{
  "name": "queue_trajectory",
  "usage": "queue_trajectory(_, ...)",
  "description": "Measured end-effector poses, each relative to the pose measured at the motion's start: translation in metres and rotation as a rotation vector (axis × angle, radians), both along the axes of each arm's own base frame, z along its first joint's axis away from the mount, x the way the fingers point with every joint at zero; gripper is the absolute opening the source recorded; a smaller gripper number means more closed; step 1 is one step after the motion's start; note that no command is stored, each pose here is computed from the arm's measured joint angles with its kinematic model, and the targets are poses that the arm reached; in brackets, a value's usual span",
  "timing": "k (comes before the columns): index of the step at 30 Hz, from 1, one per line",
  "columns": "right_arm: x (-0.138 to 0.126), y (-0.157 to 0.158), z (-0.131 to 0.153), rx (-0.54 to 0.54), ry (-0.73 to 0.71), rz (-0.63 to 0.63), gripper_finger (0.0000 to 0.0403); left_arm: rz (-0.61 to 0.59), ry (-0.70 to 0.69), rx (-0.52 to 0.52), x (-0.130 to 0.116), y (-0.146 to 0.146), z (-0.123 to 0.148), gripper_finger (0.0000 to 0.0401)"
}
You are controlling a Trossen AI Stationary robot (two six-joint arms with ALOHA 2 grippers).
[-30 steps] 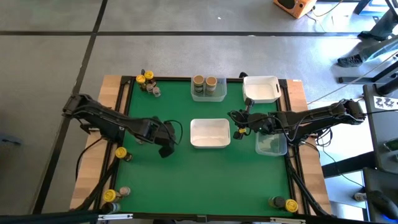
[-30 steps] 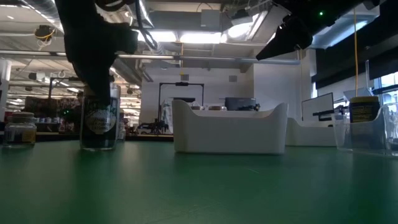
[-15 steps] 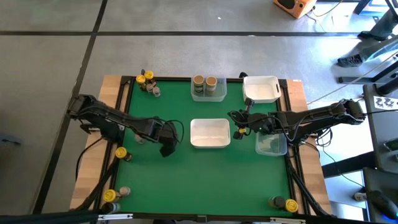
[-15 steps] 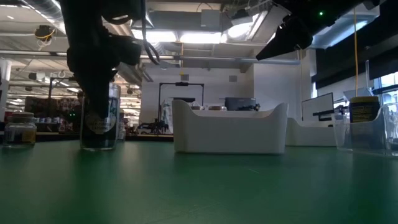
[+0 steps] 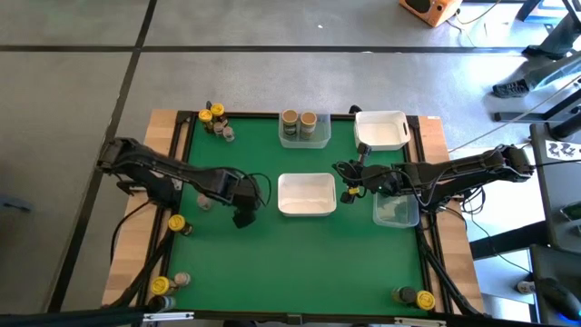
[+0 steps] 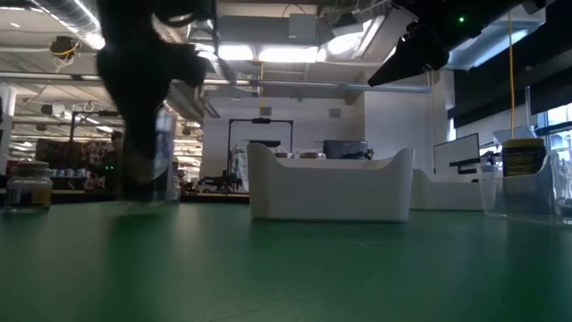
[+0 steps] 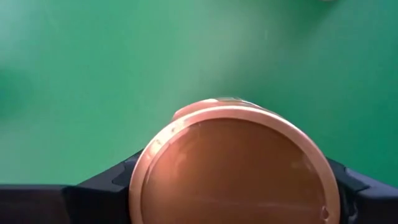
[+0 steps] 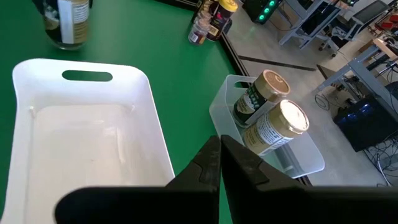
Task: Sort spices by type
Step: Put the golden seasoning bottle into the top transparent bin
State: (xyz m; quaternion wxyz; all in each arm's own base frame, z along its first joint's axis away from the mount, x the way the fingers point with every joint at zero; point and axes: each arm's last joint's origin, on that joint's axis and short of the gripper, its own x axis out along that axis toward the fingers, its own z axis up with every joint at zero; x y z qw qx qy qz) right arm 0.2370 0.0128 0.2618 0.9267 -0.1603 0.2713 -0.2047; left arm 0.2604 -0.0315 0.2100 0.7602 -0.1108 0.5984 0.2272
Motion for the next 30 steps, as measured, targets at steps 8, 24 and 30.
queue_trajectory(8,0.0,0.0,0.0,0.004,0.0,0.007,0.0014,-0.018,-0.102,0.084,0.02,0.023,0.044,0.0283)
queue_trajectory(24,0.005,0.001,-0.006,-0.016,0.032,0.016,0.0014,0.091,-0.307,0.186,0.039,0.085,0.083,0.0289)
queue_trajectory(30,0.005,0.001,-0.006,-0.016,0.034,0.016,0.0014,0.115,-0.412,0.227,0.045,0.104,0.09,0.0289)
